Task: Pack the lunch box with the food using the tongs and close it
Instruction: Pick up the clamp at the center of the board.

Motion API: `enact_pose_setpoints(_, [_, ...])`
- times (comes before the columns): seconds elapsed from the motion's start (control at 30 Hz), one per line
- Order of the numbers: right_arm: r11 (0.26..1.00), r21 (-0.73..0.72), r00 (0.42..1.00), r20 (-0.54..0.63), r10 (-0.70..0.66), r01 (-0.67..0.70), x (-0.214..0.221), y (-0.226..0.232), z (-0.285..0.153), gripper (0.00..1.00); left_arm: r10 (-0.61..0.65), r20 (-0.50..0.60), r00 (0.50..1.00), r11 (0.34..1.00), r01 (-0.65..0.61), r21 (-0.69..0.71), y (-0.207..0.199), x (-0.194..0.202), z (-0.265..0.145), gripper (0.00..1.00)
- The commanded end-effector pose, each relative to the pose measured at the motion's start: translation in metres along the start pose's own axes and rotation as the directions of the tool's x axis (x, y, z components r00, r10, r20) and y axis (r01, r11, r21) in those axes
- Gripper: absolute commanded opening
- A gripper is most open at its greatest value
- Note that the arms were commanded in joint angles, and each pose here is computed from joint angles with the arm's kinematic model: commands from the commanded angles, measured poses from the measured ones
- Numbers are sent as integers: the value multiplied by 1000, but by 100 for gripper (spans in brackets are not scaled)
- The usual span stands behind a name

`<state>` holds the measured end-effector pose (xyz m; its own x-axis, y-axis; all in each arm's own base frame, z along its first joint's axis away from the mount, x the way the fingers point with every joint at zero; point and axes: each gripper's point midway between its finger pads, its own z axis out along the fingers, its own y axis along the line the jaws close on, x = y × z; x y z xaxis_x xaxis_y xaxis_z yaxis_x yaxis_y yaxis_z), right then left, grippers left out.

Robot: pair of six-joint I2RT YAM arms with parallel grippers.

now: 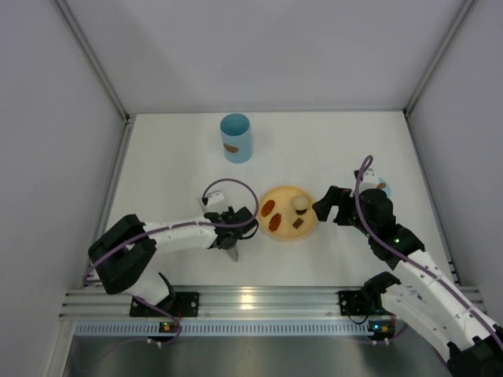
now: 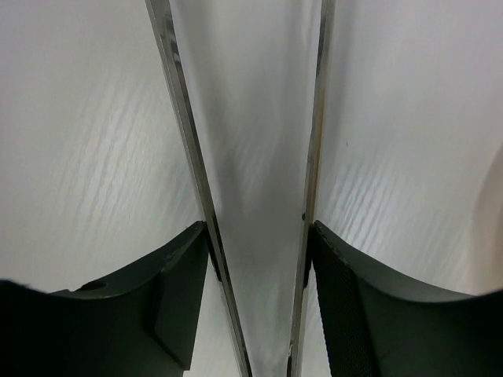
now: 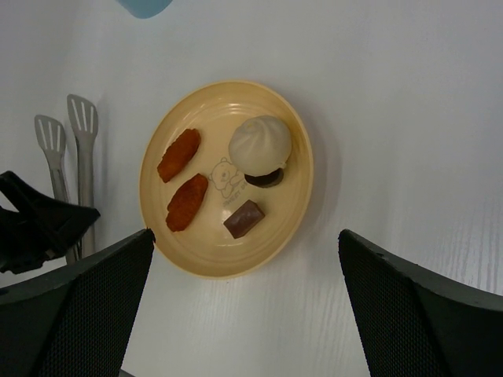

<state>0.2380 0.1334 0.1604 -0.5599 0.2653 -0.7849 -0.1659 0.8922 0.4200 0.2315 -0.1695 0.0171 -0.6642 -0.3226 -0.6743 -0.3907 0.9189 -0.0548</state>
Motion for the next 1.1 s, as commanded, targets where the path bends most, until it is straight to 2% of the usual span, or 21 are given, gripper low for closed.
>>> enact_pose_setpoints(0.0, [999,-36,999,48,-7,9,-12,10,-4,99,109,-115,987,993,-105,45,12,13,-26,58])
enact_pose_setpoints(0.37, [1000,-30,999,46,1,1,-12,10,-5,99,307,-89,948,945,-292,145,12,0,-74,56])
enact_pose_setpoints(0.5, [1000,-30,999,44,1,0,-12,10,-6,99,353,-38,935,926,-344,156,8,-6,-93,56])
enact_pose_setpoints(1.07, [1000,-21,999,38,8,-7,-15,11,-6,99,352,77,933,906,-360,223,4,-52,-144,53])
